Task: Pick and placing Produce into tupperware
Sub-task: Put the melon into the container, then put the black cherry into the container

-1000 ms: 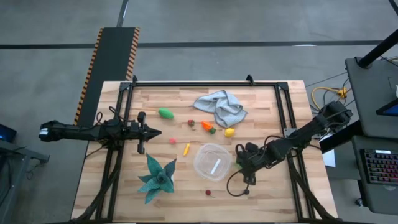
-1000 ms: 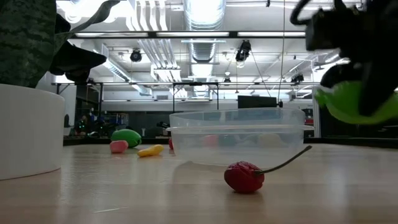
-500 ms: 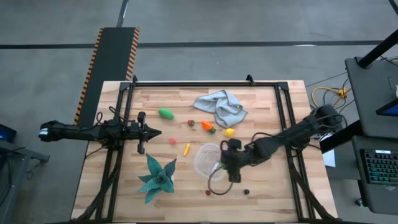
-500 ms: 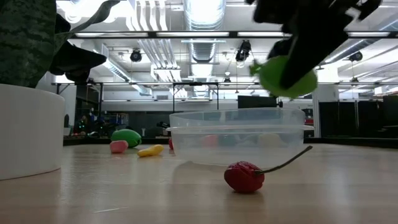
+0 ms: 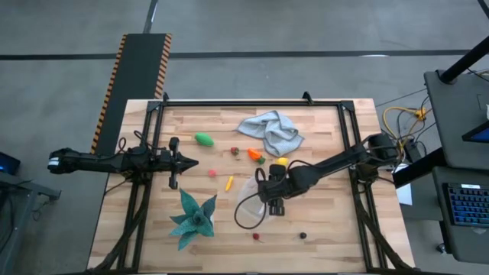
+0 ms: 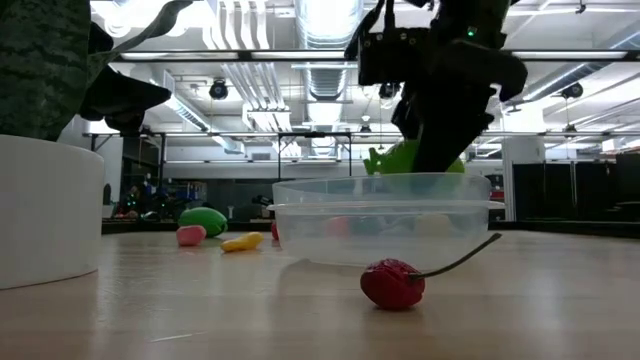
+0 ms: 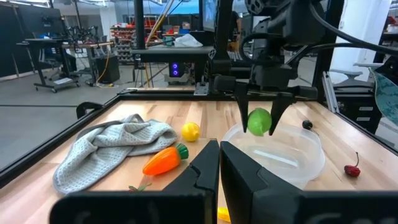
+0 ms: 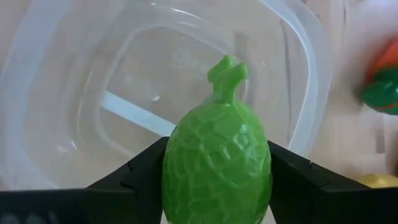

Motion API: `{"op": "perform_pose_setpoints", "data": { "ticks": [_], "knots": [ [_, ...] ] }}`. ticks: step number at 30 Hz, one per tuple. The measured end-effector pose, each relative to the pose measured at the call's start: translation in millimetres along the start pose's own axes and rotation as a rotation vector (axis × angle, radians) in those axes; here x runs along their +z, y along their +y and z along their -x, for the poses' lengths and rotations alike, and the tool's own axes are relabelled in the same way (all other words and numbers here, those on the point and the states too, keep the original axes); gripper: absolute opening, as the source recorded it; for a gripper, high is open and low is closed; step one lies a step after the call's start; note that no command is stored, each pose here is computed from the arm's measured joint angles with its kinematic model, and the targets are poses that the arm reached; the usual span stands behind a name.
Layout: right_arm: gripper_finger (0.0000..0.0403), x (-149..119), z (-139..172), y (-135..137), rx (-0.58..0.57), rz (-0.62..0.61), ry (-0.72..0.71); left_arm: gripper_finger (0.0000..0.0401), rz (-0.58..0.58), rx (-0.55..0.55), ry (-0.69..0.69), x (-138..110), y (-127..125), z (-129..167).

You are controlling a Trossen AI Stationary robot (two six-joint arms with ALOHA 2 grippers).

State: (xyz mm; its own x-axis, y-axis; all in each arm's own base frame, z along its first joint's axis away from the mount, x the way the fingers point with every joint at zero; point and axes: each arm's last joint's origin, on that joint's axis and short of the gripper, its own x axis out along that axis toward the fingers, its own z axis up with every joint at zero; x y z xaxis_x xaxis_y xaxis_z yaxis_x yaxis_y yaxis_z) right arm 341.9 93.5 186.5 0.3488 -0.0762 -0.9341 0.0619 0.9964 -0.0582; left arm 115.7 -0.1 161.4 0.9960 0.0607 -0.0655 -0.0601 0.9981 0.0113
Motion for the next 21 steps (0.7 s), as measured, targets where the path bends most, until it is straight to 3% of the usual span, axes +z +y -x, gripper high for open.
{"op": "perform_pose_setpoints", "data": {
  "ticks": [13,21],
  "knots": [
    [0.0296,-0.5,0.3,1.0,0.036,-0.010,0.018,0.0000,0.000,0.000,-0.002,0.2,0.0,0.1],
    [0.0308,16.0,27.2,1.4,0.041,0.010,0.010,0.0000,0.000,0.000,0.000,0.0,0.0,0.1]
  ]
}}
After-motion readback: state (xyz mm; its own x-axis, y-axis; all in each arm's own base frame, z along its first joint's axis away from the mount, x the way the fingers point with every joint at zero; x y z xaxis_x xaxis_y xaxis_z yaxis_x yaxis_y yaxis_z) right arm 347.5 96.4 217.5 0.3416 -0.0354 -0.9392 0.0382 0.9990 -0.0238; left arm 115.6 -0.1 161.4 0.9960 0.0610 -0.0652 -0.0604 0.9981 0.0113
